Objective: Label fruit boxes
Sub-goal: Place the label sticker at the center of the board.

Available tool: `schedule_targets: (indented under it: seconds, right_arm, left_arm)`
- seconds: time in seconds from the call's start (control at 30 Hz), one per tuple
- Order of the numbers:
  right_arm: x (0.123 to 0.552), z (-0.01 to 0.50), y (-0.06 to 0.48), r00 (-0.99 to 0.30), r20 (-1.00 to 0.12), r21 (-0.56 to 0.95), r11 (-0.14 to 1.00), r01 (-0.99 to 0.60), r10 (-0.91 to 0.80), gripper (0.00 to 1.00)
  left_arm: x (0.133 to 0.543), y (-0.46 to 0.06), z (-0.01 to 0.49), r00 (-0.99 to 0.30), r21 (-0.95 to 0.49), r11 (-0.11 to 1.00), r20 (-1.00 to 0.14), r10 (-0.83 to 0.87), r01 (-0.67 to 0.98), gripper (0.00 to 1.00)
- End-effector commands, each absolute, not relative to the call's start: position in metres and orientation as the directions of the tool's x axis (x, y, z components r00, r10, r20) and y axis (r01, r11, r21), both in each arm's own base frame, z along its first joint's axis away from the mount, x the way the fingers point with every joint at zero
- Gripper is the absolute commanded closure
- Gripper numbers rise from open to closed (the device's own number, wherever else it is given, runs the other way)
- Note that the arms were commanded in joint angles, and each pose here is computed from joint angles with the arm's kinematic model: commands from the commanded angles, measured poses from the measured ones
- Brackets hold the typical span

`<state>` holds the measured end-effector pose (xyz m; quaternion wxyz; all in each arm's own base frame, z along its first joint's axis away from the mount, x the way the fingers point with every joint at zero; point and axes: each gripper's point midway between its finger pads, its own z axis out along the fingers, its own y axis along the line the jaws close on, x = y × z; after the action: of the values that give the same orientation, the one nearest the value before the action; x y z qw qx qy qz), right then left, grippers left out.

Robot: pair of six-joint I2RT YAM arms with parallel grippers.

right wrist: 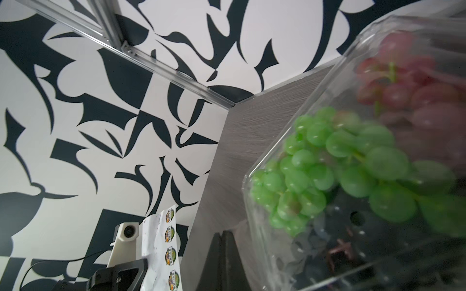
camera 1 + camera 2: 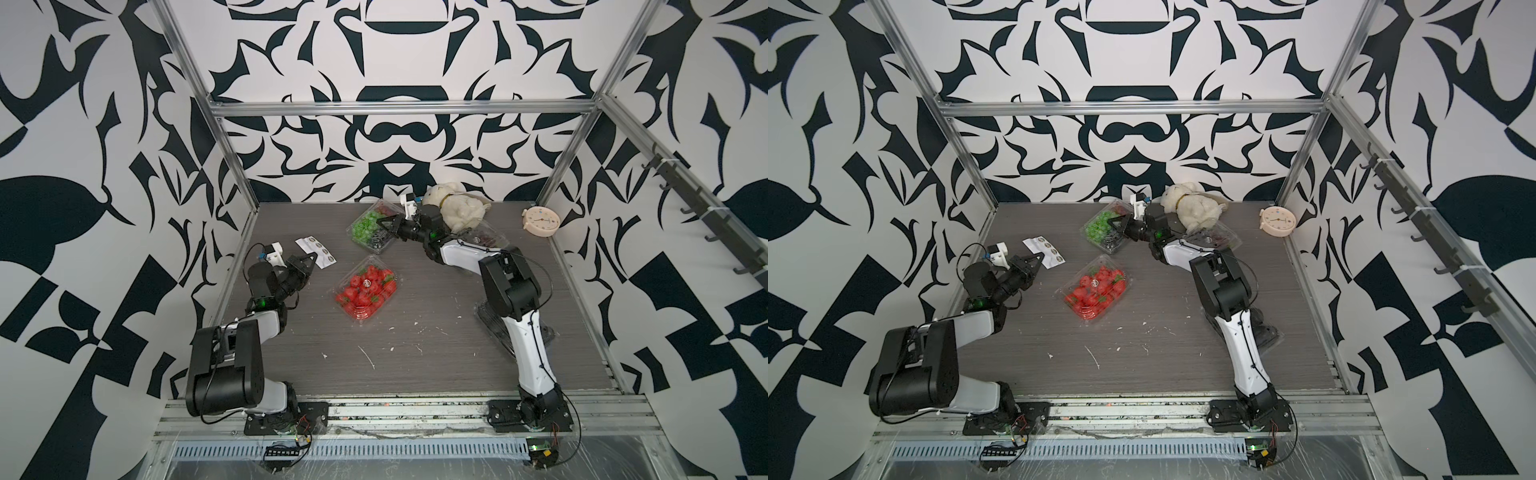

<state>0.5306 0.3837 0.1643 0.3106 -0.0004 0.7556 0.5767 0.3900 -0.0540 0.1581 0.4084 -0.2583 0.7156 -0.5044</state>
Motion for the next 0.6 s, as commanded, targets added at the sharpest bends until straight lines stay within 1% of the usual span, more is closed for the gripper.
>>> schedule_targets:
  seconds: [0.0,0.1,0.27,0.33,0.37,0.57]
  right_arm:
    - [0.551,0.195,0.385,-0.767,-0.495,0.864,0.322,-0.387,0.409,1.0]
    - [0.565,0.182,0.386,-0.763,-0.484,0.868,0.346,-0.356,0.429,1.0]
    - [0.576,0.188,0.39,-0.752,-0.493,0.864,0.346,-0.366,0.437,1.0]
    - [0.578,0.195,0.389,-0.743,-0.507,0.857,0.35,-0.378,0.438,1.0]
    - [0.582,0.181,0.39,-0.751,-0.499,0.859,0.363,-0.361,0.433,1.0]
    - [0.593,0.164,0.389,-0.763,-0.471,0.867,0.389,-0.31,0.442,1.0]
  left_arm:
    - [0.393,-0.056,0.149,-0.545,-0.943,0.327,-0.306,-0.781,0.06,1.0]
    - [0.397,-0.059,0.147,-0.56,-0.958,0.274,-0.272,-0.783,0.082,1.0]
    - [0.4,-0.059,0.14,-0.569,-0.973,0.212,-0.225,-0.791,0.09,1.0]
    - [0.401,-0.059,0.14,-0.569,-0.974,0.204,-0.223,-0.792,0.098,1.0]
    - [0.402,-0.059,0.139,-0.57,-0.975,0.202,-0.22,-0.792,0.096,1.0]
    - [0.402,-0.059,0.139,-0.572,-0.975,0.203,-0.22,-0.79,0.093,1.0]
